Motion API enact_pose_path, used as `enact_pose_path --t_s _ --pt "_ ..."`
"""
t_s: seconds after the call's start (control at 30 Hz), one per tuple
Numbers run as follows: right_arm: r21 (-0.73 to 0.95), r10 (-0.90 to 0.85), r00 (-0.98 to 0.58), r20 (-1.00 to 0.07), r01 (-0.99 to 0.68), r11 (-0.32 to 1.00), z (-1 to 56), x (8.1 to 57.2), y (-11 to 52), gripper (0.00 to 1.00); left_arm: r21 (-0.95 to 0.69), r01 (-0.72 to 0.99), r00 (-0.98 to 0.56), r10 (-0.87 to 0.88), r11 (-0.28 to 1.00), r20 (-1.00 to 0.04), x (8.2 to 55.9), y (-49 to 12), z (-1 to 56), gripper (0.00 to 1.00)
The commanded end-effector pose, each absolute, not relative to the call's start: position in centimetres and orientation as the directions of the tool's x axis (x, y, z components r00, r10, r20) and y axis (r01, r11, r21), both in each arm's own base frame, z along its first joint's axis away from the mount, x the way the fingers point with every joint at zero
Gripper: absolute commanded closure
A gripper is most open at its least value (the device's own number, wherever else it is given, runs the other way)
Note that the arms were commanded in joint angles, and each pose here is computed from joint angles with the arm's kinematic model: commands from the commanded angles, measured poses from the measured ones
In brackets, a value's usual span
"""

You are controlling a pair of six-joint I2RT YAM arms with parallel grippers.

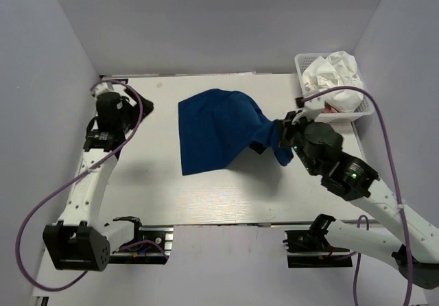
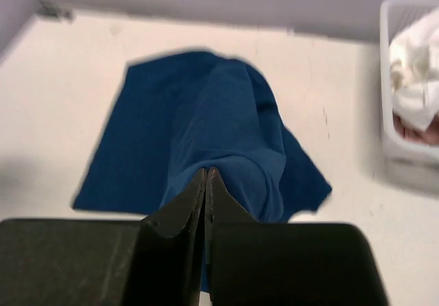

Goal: Fold and stack the t-shirts

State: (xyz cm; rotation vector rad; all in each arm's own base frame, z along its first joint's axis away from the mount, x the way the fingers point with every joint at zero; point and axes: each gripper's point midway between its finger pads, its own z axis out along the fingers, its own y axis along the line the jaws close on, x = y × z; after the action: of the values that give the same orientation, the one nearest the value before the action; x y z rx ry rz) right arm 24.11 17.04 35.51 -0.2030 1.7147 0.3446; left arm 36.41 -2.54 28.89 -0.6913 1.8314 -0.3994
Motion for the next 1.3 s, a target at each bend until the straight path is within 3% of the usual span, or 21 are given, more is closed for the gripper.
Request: enact_pose_path --t_s 0.0,0.13,0.23,0.67,0.77,0.8,0.9,1.1,1.17,1.2,1.23,1.27 --pt "0.008 -0.093 -0.326 -0.941 -0.295 0.955 28.6 24.4 17.3 1.0 -0.575 -0.261 -0.534 -0.613 0.775 -0.583 34.6 -6.3 20.1 0.0" --pt "-0.027 -0.137 -0.425 -0.895 -0.255 0.967 23.9 24.4 17.0 1.0 -0.625 -0.196 -0.71 -0.549 0.756 -0.442 31.6 -10.4 14.3 0.0" --pt "-0.034 -0.138 -0.455 -0.88 -0.228 0.973 22.1 24.3 16.5 1.0 -0.622 -0.161 -0.763 -0.496 0.766 -0.414 29.8 -12.7 12.0 0.0" --pt "-0.027 -0.123 -0.493 -0.861 -0.198 0.98 19.6 24.3 15.4 1.0 -0.283 -0.224 -0.897 -0.311 0.932 -0.314 26.4 -15.6 2.9 0.0" --pt "-0.024 -0.122 -0.5 -0.857 -0.198 0.98 19.1 24.3 15.2 1.0 -0.25 -0.219 -0.897 -0.295 0.943 -0.33 27.3 -16.3 2.8 0.1" --pt "-0.019 -0.116 -0.497 -0.86 -0.196 0.98 19.2 24.3 15.2 1.0 -0.208 -0.213 -0.903 -0.274 0.955 -0.332 27.4 -16.5 2.3 0.2" --pt "-0.03 -0.12 -0.504 -0.856 -0.182 0.983 18.8 24.5 14.7 1.0 -0.092 -0.231 -0.915 -0.249 0.968 -0.316 26.6 -15.9 1.2 0.38" --pt "-0.025 -0.112 -0.497 -0.861 -0.178 0.984 18.7 24.7 14.4 1.0 0.079 -0.227 -0.937 -0.196 0.971 -0.291 25.2 -14.9 -1.3 0.58" --pt "-0.026 -0.113 -0.499 -0.859 -0.178 0.984 18.6 24.7 14.3 1.0 0.101 -0.219 -0.94 -0.182 0.97 -0.288 25.2 -15.0 -1.8 0.77" --pt "-0.026 -0.111 -0.5 -0.859 -0.175 0.984 18.6 24.8 14.2 1.0 0.117 -0.231 -0.94 -0.19 0.966 -0.283 25.4 -15.0 -2.1 0.92" --pt "-0.029 -0.116 -0.5 -0.858 -0.177 0.984 18.6 24.9 14.2 1.0 0.145 -0.231 -0.942 -0.184 0.962 -0.281 25.4 -14.6 -2.1 1.0" --pt "-0.03 -0.12 -0.499 -0.858 -0.183 0.983 18.5 24.8 14.3 1.0 0.151 -0.233 -0.94 -0.183 0.961 -0.289 25.7 -14.6 -1.7 1.0"
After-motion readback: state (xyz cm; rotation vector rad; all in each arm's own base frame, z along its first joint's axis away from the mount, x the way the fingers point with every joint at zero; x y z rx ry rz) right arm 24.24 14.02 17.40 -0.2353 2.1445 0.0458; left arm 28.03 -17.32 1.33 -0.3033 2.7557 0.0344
